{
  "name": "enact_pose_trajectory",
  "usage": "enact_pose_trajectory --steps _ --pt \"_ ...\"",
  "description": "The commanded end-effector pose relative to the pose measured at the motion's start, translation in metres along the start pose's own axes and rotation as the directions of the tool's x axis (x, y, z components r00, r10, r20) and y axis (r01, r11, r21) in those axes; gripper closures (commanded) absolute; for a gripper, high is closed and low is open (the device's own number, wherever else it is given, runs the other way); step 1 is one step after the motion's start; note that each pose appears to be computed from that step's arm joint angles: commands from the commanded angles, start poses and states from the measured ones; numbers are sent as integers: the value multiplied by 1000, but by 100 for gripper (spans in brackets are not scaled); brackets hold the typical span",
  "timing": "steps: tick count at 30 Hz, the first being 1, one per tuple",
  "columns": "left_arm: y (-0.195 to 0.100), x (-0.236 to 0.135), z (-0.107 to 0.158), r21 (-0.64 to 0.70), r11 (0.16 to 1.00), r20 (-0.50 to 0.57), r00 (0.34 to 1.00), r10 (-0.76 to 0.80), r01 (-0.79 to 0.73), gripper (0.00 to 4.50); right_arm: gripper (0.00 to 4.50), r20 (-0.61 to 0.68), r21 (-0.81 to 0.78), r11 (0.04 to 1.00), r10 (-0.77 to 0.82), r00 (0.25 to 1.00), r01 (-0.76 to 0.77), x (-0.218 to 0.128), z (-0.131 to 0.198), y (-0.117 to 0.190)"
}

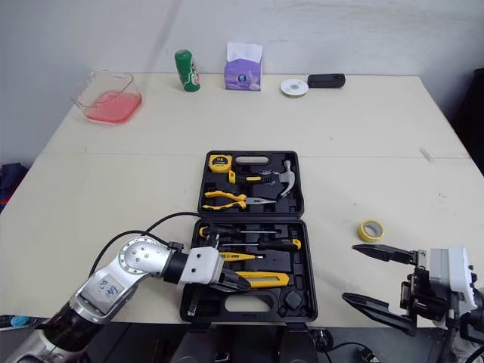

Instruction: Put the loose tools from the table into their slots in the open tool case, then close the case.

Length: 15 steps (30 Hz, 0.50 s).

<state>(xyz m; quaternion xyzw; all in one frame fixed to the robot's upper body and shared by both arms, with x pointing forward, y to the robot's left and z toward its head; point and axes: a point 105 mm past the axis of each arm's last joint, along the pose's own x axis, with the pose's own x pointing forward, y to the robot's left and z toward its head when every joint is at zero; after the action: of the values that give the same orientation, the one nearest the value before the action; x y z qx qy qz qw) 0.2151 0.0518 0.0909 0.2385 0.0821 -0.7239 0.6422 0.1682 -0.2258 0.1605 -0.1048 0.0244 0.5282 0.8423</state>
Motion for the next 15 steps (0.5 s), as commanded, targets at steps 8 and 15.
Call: enact_pose_trajectory --steps 8,15 --pt "-4 0 -54 -223 972 -210 977 25 -73 447 0 24 -40 999 -3 1000 4 7 9 0" --pt "5 0 -42 -196 974 -161 983 86 -117 447 0 30 -43 999 -12 999 13 11 12 -5"
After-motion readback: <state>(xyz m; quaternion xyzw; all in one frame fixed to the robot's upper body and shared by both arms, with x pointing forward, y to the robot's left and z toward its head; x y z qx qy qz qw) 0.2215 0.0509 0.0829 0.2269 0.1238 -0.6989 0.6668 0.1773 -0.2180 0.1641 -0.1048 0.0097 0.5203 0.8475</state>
